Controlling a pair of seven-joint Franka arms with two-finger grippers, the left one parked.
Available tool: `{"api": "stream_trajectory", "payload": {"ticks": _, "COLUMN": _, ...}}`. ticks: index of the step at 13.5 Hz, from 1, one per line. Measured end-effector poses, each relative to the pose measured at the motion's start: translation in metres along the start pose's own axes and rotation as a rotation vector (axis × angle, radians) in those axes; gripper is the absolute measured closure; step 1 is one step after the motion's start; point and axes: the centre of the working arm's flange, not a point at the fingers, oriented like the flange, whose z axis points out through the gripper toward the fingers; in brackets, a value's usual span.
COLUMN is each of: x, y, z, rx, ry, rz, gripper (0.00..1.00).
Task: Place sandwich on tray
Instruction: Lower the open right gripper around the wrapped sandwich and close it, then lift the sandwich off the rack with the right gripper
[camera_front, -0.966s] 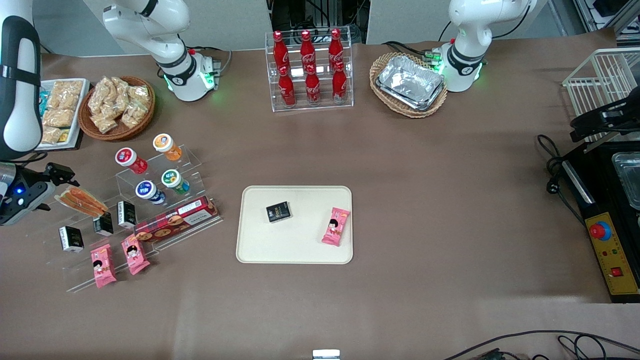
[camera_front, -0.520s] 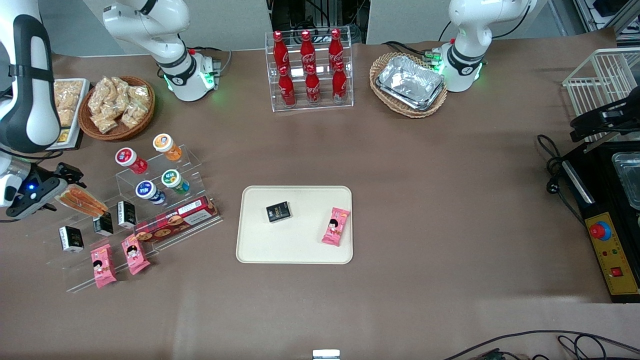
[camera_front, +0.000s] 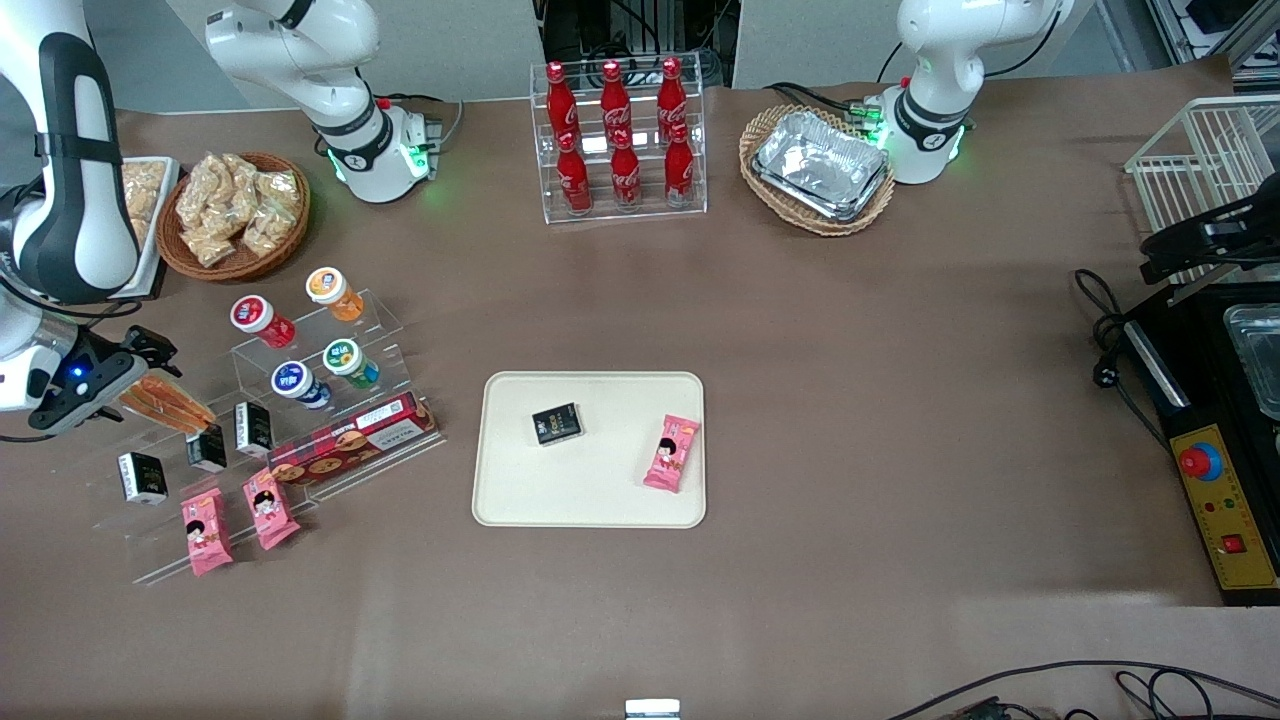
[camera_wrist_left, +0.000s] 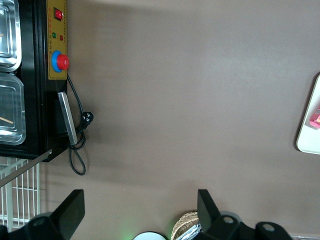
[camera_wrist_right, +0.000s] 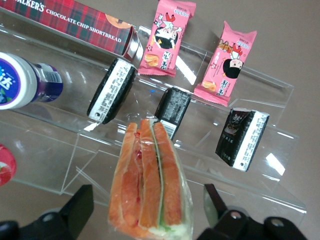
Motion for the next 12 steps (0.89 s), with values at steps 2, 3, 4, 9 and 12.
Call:
{"api": "stream_trajectory", "payload": {"ticks": 2, "x": 0.0004, "y": -0.0003, "z": 0.0025, "rx": -0.008, "ry": 0.002, "rz": -0.002, "gripper": 0.04}}
{"api": "stream_trajectory", "payload": {"ticks": 3, "x": 0.0006, "y": -0.0003, "z": 0.0032, "rx": -0.010, "ry": 0.001, "rz": -0.004, "gripper": 0.14}}
{"api": "stream_trajectory", "payload": {"ticks": 4, "x": 0.0009, "y": -0.0002, "z": 0.0040, "rx": -0.012, "ry": -0.002, "rz": -0.006, "gripper": 0.24}}
{"api": "stream_trajectory", "payload": {"ticks": 9, "x": 0.0041, "y": 0.0024, "z": 0.0066, "rx": -0.036, "ry": 0.002, "rz": -0.011, "gripper": 0.58}}
{"api": "stream_trajectory", "payload": {"ticks": 12, "x": 0.0045, "y": 0.0044, "z": 0.0036, "rx": -0.050, "ry": 0.009, "rz": -0.010, "gripper": 0.79}}
